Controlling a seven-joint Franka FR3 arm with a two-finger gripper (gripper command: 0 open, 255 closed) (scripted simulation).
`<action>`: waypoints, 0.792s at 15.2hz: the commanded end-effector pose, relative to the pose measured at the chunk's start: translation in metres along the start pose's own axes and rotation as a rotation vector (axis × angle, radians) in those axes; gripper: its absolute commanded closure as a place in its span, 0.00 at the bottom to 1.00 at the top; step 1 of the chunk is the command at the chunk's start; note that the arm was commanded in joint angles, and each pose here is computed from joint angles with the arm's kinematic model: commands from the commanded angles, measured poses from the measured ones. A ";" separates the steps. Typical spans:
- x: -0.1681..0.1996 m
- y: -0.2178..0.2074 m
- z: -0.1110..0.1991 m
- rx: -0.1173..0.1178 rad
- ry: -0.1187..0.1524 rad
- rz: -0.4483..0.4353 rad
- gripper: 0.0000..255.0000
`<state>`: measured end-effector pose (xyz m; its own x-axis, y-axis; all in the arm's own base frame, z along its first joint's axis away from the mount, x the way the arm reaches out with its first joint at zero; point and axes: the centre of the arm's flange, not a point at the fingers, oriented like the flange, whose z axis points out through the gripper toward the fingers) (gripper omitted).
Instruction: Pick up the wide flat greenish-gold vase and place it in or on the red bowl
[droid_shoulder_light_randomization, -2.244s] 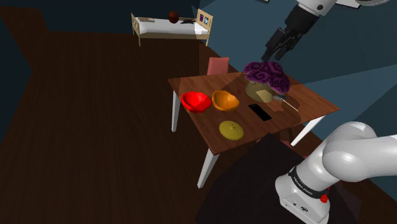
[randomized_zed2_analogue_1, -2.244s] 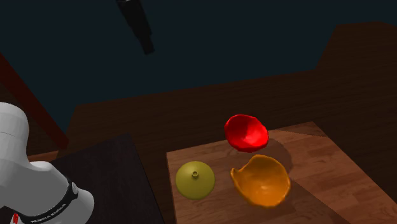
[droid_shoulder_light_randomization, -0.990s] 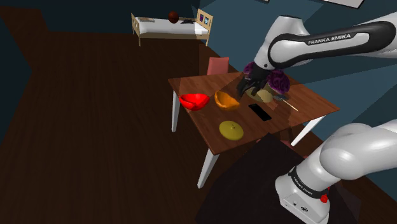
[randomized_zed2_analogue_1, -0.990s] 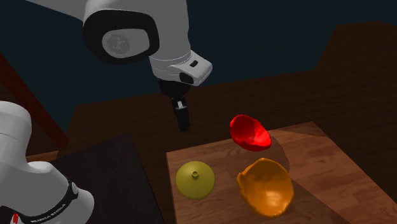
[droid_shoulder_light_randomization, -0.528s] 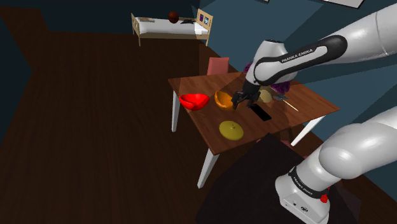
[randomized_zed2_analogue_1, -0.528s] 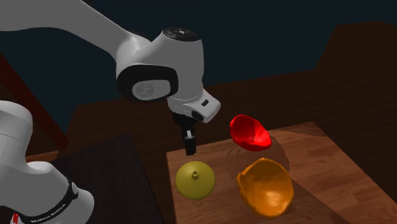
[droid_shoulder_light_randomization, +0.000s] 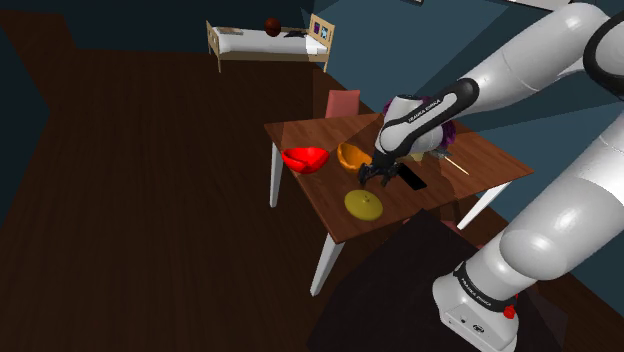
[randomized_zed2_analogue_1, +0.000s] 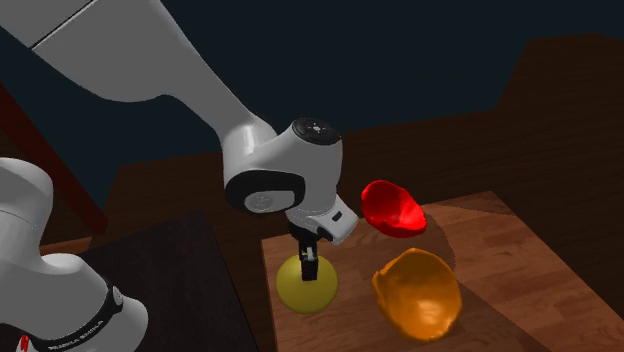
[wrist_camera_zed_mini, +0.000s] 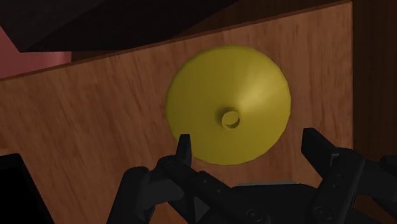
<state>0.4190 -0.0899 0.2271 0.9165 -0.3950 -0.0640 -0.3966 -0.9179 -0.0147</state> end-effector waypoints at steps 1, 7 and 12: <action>0.000 0.004 0.014 -0.003 -0.008 0.012 0.00; 0.000 0.004 0.045 -0.003 -0.008 0.012 0.00; 0.000 0.004 0.054 -0.003 -0.008 0.012 0.00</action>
<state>0.4145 -0.0919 0.1738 0.9113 -0.4054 -0.0720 -0.4071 -0.9133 -0.0108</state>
